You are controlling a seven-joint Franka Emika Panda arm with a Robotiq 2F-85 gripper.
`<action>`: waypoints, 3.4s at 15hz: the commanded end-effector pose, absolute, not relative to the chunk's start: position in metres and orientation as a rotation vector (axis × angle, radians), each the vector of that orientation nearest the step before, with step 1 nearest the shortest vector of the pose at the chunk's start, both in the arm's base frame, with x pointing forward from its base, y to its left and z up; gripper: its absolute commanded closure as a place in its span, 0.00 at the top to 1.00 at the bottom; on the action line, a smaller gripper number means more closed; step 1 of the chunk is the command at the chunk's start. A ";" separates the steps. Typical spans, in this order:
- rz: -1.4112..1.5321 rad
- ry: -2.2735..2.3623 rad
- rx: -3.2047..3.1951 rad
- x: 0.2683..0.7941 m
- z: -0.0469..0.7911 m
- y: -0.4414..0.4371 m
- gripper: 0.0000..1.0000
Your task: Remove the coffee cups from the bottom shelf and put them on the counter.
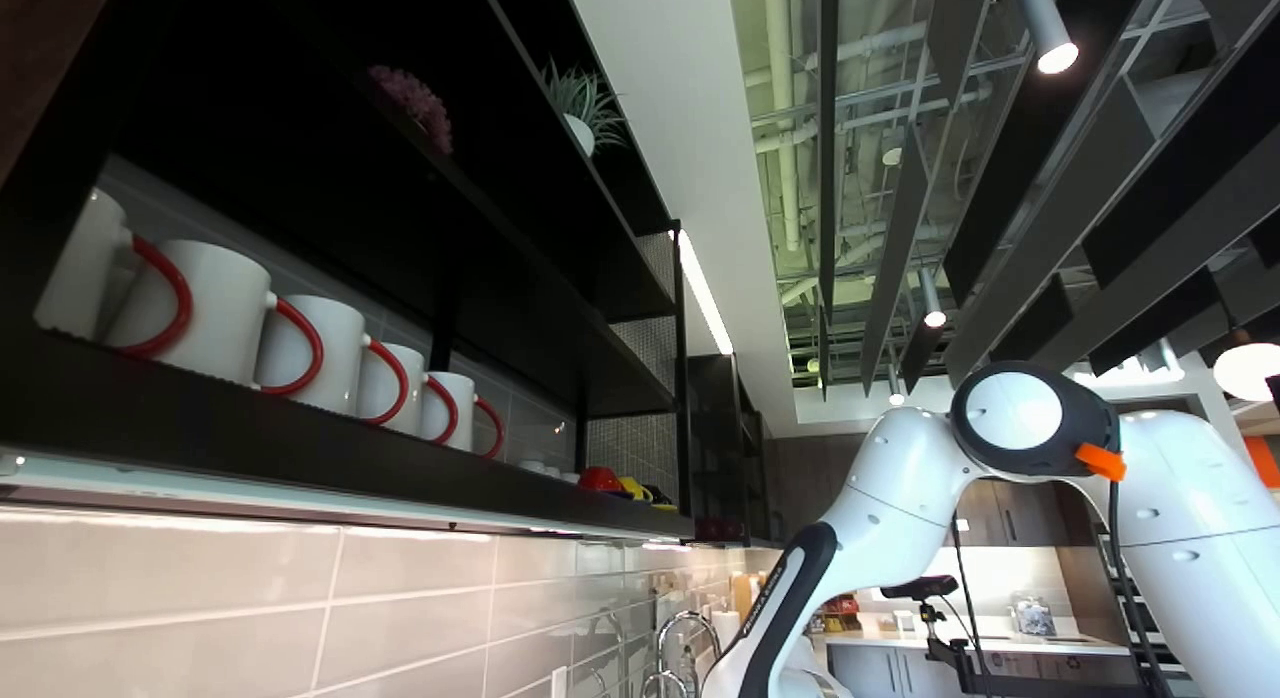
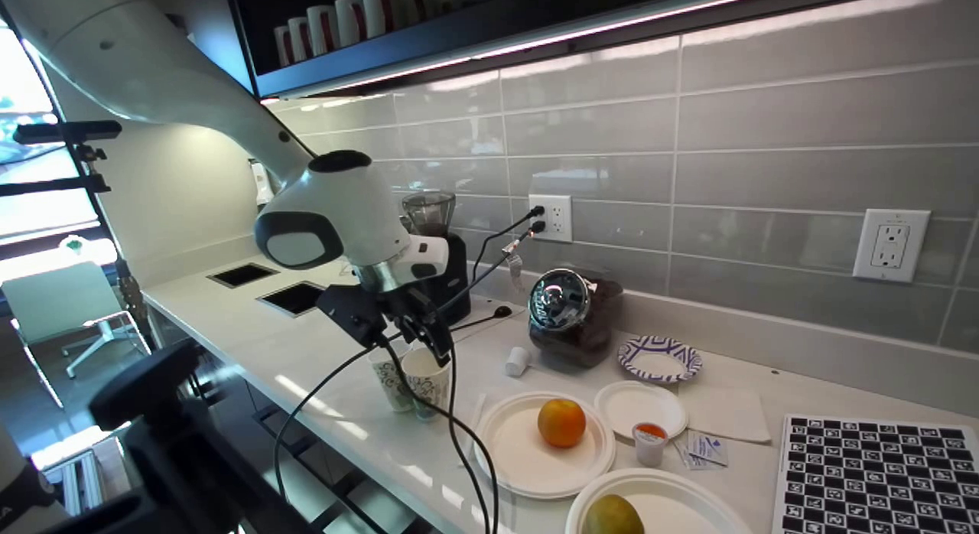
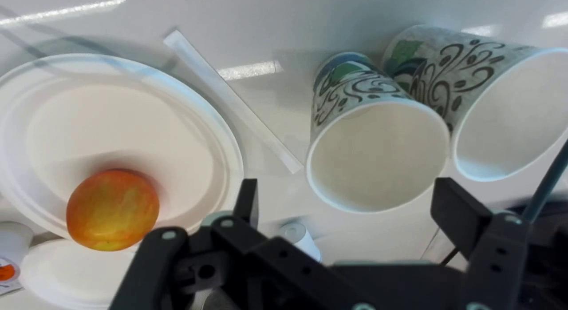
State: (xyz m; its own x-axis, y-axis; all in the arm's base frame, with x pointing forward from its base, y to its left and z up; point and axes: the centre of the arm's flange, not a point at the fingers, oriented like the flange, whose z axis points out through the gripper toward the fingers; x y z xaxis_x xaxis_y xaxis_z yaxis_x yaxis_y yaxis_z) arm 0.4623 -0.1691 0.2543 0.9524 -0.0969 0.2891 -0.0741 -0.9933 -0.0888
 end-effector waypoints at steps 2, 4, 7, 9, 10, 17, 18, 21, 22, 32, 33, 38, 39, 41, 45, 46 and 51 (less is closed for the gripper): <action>-0.438 0.186 -2.990 0.462 0.235 -0.176 1.00; -0.424 0.211 -2.987 0.462 0.228 -0.178 1.00; -0.398 0.236 -2.988 0.462 0.218 -0.182 1.00; -0.386 0.247 -2.988 0.462 0.214 -0.184 0.78; -0.384 0.251 -2.989 0.463 0.212 -0.185 0.66; -0.391 0.274 -2.970 0.475 0.204 -0.185 0.18; -0.393 0.276 -2.968 0.477 0.203 -0.185 0.10; -0.405 0.294 -2.954 0.482 0.202 -0.184 0.00; -0.408 0.296 -2.953 0.483 0.203 -0.185 0.00; -0.424 0.359 -2.967 0.473 0.208 -0.201 0.01; -0.427 0.372 -2.966 0.471 0.209 -0.204 0.01; -0.425 0.424 -2.964 0.462 0.210 -0.215 0.01; -0.424 0.434 -2.965 0.460 0.209 -0.216 0.01; -0.427 0.447 -2.960 0.457 0.208 -0.217 0.03; -0.444 0.445 -2.952 0.459 0.215 -0.212 0.42; -0.452 0.436 -2.954 0.458 0.219 -0.210 0.50; -0.526 0.423 -3.003 0.457 0.258 -0.200 0.84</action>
